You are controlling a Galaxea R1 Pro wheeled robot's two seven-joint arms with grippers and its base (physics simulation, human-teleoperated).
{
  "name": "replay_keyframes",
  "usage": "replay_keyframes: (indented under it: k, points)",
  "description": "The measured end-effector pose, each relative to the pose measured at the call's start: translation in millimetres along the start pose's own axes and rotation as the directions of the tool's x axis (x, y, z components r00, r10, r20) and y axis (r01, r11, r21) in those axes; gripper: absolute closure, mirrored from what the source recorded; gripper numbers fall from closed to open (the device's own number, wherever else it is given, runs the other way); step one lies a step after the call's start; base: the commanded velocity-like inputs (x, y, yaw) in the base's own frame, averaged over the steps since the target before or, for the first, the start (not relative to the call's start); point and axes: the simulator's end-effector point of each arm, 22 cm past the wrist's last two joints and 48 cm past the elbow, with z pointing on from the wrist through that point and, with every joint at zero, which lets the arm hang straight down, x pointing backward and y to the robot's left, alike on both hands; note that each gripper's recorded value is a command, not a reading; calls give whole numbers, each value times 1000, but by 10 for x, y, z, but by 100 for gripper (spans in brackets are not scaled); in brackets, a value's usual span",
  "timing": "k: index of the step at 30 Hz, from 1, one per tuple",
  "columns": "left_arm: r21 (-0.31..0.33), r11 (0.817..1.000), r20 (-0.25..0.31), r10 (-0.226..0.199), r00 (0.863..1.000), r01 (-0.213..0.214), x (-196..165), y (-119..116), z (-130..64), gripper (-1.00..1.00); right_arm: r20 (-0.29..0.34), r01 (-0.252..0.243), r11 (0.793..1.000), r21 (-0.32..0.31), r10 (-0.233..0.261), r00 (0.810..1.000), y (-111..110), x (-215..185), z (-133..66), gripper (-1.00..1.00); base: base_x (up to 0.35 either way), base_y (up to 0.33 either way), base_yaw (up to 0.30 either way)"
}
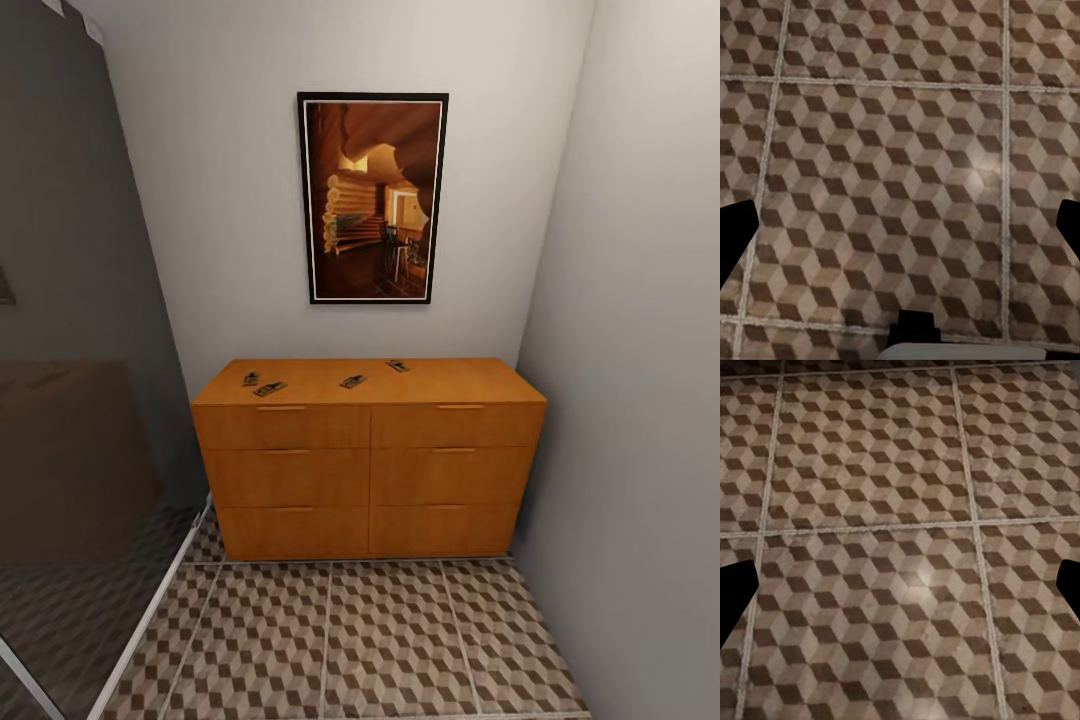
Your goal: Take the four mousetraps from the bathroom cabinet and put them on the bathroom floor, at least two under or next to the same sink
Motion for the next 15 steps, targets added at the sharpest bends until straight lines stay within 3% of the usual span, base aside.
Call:
replay_keyframes:
  k: [15]
  points:
    - [2,1000,18,2,1000,-2,39,-17,-21,-100,-11,3,1000,4,-3,1000,-35,72,-10,-100,0,0,0]
